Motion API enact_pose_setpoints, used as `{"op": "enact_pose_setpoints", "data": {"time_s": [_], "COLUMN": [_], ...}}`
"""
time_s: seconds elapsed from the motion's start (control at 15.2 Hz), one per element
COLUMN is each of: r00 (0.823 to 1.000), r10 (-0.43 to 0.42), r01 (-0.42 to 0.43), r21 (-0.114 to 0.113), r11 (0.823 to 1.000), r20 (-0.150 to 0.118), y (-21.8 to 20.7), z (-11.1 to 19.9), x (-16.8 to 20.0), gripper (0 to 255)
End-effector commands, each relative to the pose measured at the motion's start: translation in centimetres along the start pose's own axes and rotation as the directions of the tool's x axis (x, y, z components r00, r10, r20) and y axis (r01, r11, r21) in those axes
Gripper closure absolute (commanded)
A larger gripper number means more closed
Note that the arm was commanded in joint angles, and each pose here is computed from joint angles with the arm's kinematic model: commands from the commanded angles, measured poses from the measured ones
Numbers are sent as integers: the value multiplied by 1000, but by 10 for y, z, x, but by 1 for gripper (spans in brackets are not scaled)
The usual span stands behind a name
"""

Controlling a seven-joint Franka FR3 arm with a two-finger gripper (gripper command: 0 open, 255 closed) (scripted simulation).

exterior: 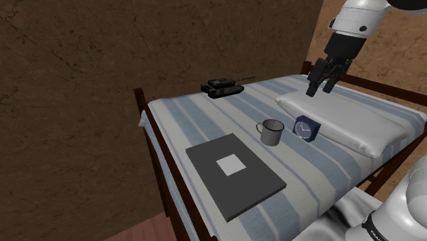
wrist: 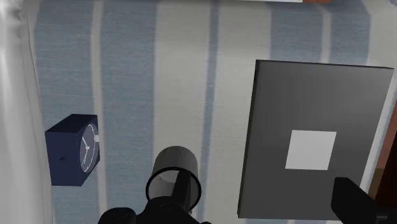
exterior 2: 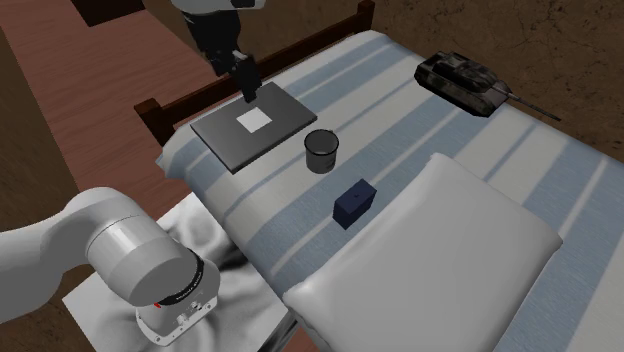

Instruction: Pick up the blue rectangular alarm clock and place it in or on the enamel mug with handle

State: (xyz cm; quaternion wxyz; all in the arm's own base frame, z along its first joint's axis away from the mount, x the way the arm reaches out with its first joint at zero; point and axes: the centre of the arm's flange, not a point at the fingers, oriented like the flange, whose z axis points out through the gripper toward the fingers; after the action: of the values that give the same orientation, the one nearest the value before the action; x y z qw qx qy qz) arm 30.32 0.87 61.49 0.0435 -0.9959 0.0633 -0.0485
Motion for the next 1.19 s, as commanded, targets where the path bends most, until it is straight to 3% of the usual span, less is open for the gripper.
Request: {"op": "enact_pose_setpoints", "data": {"time_s": [0.0,1.12], "r00": [1000,994], "r10": [0,-81], "r01": [0,85], "r21": [0,-57], "r11": [1000,995], "r20": [0,69], "y": [0,158], "z": [0,137], "x": [0,71], "gripper": [0,0]}}
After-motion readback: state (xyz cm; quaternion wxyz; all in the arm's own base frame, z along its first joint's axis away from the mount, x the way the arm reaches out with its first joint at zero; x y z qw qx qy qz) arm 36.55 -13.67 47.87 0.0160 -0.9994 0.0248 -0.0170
